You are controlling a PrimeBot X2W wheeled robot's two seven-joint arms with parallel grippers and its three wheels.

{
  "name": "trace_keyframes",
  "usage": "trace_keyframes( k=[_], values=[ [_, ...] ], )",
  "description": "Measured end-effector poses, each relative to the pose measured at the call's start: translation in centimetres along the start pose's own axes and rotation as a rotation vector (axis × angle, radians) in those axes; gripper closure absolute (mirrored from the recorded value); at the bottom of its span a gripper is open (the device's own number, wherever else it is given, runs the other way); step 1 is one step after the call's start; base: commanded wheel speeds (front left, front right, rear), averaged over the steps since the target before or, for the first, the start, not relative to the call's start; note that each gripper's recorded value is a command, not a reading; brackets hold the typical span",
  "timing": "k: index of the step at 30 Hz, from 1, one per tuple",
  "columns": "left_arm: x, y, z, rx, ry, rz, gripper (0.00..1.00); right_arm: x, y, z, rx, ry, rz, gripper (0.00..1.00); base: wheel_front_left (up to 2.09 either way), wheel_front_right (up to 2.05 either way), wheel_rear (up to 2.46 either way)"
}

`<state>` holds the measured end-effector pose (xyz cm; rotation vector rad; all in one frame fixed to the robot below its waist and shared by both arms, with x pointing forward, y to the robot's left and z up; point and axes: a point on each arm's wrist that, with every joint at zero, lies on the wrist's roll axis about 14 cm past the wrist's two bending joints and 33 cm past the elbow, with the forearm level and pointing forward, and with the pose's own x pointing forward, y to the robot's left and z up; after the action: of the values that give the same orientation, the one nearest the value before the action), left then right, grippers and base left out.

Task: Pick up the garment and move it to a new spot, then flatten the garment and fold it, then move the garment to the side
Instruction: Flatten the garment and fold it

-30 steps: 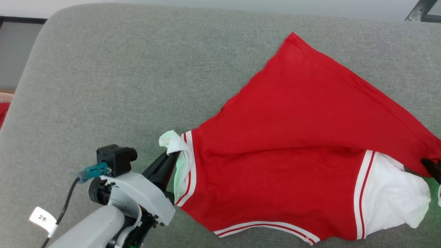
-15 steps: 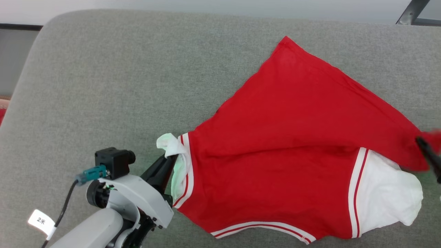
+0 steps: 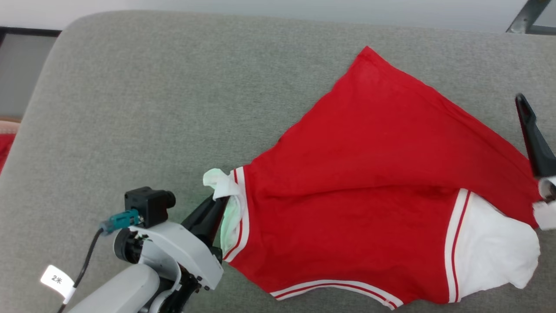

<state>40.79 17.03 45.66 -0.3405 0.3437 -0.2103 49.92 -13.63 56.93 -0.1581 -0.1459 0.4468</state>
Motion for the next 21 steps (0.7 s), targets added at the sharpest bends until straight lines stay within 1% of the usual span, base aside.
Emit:
trace_keyframes(
  k=[3, 6, 9, 13, 17, 21],
  values=[
    [-0.3, 0.1, -0.1, -0.005, -0.001, 0.007, 0.93, 1.8, 1.2, 0.2, -0.001, -0.021, 0.041, 0.00, 0.00, 0.00, 0.00],
    [-0.4, 0.2, -0.1, -0.012, -0.003, 0.011, 0.93, 4.1, 2.5, -0.3, 0.022, 0.013, 0.090, 0.00, 0.00, 0.00, 0.00],
    [-0.5, 0.0, -0.1, -0.014, -0.008, 0.009, 0.92, 6.6, 4.1, -1.7, 0.059, 0.115, 0.152, 0.00, 0.00, 0.00, 0.00],
    [-0.3, -0.7, -0.2, -0.023, -0.010, -0.010, 0.93, 9.8, 5.2, -4.2, 0.109, 0.311, 0.212, 0.00, 0.00, 0.00, 0.00],
    [-0.1, -0.9, -0.3, -0.029, -0.010, -0.021, 0.93, 12.4, 5.2, -6.2, 0.126, 0.469, 0.226, 0.00, 0.00, 0.00, 0.00],
    [0.0, -1.1, -0.7, -0.041, -0.009, -0.022, 0.93, 14.1, 5.7, -8.8, 0.143, 0.634, 0.237, 0.00, 0.00, 0.00, 0.00]
  ],
)
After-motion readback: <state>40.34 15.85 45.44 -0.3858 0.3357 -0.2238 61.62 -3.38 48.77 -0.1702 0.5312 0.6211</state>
